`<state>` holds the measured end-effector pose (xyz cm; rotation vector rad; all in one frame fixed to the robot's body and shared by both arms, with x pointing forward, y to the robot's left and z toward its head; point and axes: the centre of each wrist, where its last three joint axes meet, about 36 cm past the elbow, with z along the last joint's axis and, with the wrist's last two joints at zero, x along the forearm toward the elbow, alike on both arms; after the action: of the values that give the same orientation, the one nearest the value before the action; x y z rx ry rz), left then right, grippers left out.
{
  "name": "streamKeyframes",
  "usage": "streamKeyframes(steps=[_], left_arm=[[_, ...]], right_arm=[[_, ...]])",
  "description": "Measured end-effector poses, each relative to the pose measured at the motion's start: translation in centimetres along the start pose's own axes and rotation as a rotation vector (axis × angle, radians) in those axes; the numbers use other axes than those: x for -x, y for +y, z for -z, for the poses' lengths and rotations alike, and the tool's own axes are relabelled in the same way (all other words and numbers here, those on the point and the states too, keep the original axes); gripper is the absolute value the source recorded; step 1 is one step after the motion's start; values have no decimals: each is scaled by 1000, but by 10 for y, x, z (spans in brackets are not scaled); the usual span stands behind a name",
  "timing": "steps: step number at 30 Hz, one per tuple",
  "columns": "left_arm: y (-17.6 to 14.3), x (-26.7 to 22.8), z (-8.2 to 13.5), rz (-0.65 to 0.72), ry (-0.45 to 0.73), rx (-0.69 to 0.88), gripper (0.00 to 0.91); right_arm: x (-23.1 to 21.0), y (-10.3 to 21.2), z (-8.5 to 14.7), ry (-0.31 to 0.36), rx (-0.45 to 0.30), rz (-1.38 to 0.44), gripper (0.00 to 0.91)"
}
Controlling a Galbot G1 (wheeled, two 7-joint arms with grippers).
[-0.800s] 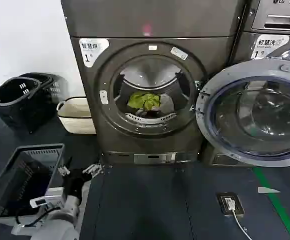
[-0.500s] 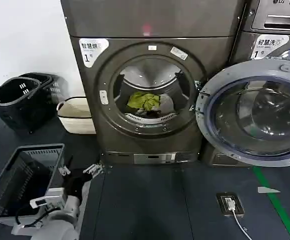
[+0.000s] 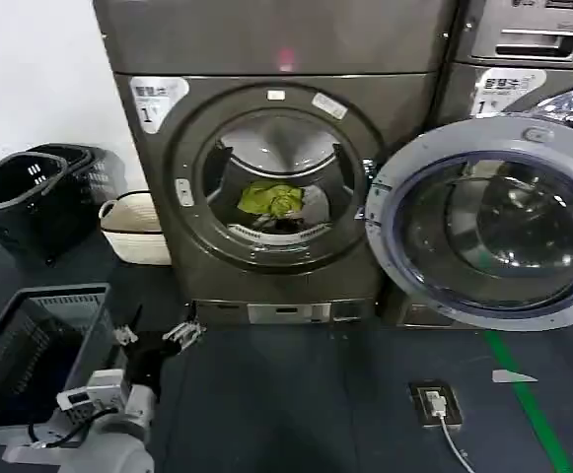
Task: Grasp the clothes from the dryer.
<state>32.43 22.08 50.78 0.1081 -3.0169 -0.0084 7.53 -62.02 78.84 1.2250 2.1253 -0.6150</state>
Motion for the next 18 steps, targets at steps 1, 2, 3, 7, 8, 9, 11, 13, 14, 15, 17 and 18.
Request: streamKeyframes(steps=[1, 2, 3, 7, 8, 9, 11, 13, 14, 15, 17, 18], left_arm=[[0, 0, 0, 0, 1, 0, 907], [0, 0, 0, 0, 2, -1, 907], [0, 0, -1, 0, 3, -2, 907], [0, 0, -1, 0, 6, -1, 907], [0, 0, -1, 0, 5, -1, 907], [0, 0, -1, 1, 5, -1, 907], [0, 0, -1, 1, 6, -3, 907], [0, -1, -2, 2, 8, -3, 907], [-1, -1, -2, 2, 9, -3, 907], [-1, -1, -2, 1, 9, -3, 907], [-1, -1, -2, -1, 8, -1, 907], [0, -1, -2, -2, 8, 0, 907]], right_arm=[[0, 0, -1, 1, 0, 1, 907], [-1, 0, -1, 1, 1, 0, 907], [-1, 0, -1, 1, 1, 0, 907], [0, 0, -2, 2, 3, 4, 907], [0, 0, -2, 1, 3, 5, 907], [0, 0, -2, 1, 3, 6, 907], [0, 1, -2, 1, 3, 7, 907], [0, 0, -2, 2, 3, 7, 907], [0, 0, -3, 2, 3, 7, 907], [0, 0, -2, 1, 2, 7, 907], [0, -1, -2, 0, 2, 7, 907], [0, -1, -2, 1, 1, 8, 907]])
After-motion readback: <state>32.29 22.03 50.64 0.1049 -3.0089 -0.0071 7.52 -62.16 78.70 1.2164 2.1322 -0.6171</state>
